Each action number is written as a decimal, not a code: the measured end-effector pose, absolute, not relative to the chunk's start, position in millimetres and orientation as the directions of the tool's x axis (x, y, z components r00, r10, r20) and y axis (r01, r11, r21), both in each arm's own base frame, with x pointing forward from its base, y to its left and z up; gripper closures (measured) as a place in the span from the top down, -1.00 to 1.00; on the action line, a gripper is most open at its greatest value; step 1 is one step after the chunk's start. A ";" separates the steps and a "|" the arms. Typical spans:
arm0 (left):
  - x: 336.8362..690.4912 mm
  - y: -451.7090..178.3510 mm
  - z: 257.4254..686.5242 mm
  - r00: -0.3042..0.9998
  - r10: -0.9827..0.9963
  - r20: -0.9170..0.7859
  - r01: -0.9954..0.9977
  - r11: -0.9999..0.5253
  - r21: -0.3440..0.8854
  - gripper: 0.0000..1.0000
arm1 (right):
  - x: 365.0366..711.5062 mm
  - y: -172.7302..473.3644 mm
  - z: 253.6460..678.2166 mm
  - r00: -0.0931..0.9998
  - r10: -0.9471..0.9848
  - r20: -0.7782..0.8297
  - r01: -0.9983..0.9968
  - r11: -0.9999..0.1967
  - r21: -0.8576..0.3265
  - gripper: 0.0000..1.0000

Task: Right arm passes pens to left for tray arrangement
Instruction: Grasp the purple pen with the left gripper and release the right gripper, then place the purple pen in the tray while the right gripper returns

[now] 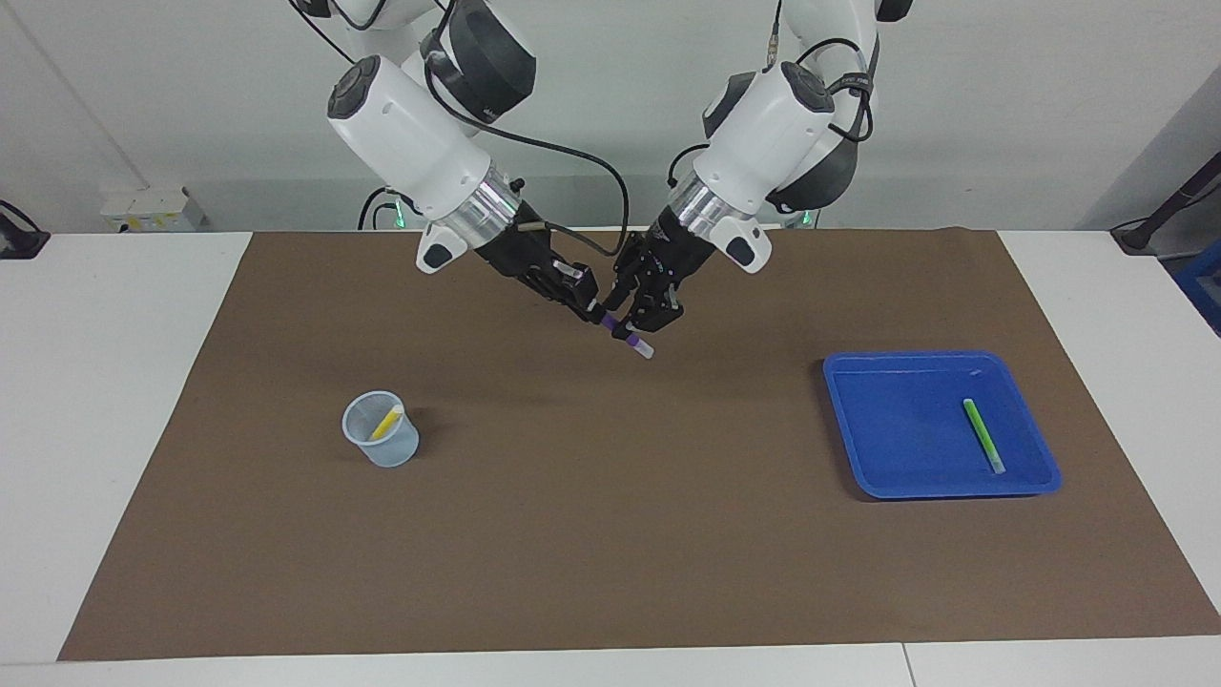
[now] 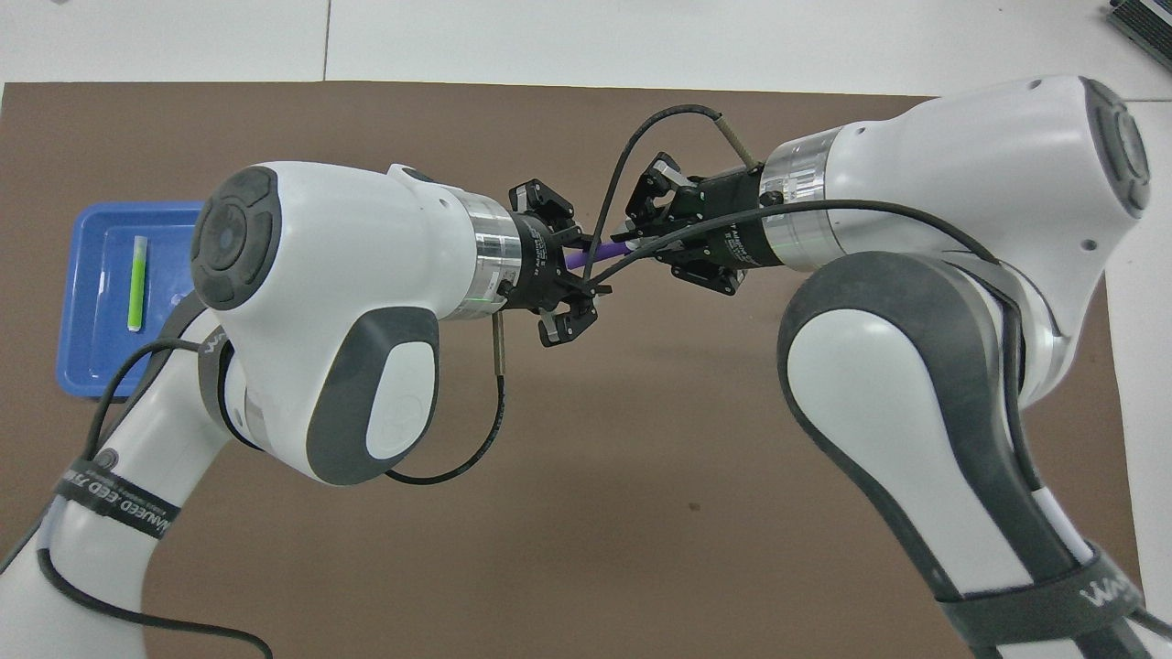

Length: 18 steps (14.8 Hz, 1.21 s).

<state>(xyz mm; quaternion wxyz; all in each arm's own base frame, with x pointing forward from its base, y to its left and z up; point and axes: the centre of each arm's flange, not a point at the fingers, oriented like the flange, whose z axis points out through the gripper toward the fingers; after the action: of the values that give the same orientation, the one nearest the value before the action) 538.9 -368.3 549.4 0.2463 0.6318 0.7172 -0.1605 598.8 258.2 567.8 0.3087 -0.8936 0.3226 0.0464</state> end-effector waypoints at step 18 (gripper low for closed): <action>537.6 -369.7 552.9 0.070 0.883 -0.464 0.975 0.038 0.220 -0.67 | 598.7 257.3 565.6 0.791 -0.546 -0.277 -0.601 -0.604 -0.523 -0.29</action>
<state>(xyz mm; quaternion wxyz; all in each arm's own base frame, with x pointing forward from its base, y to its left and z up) 537.6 -369.7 552.9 0.2503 0.6874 0.6756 -0.0916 598.7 257.3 565.6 0.3084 -0.8945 0.3206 0.0445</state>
